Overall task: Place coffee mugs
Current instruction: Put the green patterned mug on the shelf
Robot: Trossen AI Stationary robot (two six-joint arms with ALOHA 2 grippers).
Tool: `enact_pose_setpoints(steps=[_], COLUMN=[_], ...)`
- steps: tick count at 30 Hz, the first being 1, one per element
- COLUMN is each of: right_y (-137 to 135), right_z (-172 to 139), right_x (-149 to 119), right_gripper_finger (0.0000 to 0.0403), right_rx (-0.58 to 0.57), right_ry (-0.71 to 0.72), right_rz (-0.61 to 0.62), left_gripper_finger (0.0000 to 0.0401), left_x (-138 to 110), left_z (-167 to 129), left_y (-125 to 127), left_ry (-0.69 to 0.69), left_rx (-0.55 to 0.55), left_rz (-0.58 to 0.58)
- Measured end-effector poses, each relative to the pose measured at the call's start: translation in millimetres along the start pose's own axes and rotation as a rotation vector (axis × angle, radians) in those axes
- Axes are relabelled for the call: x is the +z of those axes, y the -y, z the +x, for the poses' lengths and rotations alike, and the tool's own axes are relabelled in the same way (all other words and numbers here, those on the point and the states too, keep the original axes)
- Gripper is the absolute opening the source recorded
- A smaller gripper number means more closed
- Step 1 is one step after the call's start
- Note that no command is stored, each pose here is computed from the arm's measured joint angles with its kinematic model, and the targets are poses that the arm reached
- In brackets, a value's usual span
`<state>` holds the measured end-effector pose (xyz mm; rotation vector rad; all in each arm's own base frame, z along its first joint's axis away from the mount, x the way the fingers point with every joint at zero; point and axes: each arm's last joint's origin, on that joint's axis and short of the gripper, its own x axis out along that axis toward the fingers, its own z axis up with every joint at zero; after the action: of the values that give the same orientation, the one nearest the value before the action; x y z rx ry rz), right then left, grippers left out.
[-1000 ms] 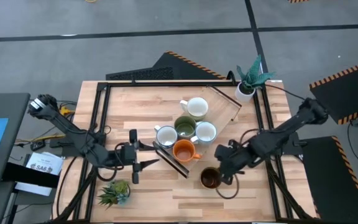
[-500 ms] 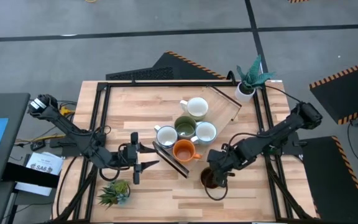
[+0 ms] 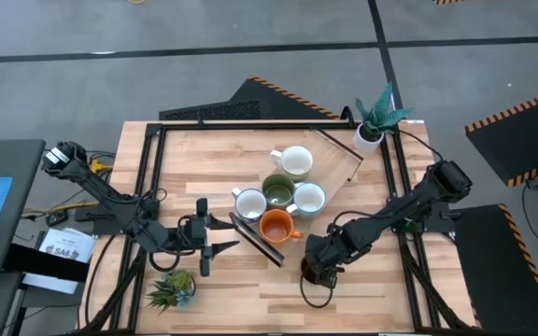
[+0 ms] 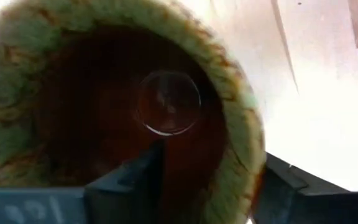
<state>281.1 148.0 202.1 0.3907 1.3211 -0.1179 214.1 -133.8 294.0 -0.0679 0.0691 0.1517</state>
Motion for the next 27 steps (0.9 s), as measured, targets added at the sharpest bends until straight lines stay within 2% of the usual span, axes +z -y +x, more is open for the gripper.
enact_pose_setpoints(steps=[3,8,12,15,21,24,27], right_y=[-0.4,2.8,6.0,13.7,39.5,59.3,79.1], right_z=[-0.7,-7.8,-15.9,-24.3,-73.2,-107.7,-145.4], right_x=[0.4,0.5,-1.0,-9.5,-36.3,-46.5,-51.9], right_gripper_finger=[0.0189,0.0055,0.0058,0.0058,0.0058,0.0058,0.0058], right_rx=[0.006,-0.005,-0.007,-0.040,-0.087,-0.076,-0.087], right_ry=[0.006,0.027,0.024,-0.063,-0.201,-0.159,-0.052], right_rz=[0.009,0.013,-0.001,-0.012,0.018,0.103,0.191], left_gripper_finger=[0.0171,0.0171,0.0171,0.0171,0.0171,0.0171,0.0171], left_x=[-0.1,-0.3,-0.3,-0.3,-0.3,-0.4,-0.4], left_z=[0.0,0.1,0.0,0.0,0.0,0.1,0.1], left_y=[0.0,0.0,0.0,0.0,0.0,0.0,0.0], left_ry=[-0.001,-0.002,-0.002,-0.002,-0.002,-0.002,-0.002], left_rx=[-0.001,0.000,0.000,0.000,0.002,0.003,0.005], left_rz=[0.001,0.003,0.003,0.003,0.004,0.004,0.012])
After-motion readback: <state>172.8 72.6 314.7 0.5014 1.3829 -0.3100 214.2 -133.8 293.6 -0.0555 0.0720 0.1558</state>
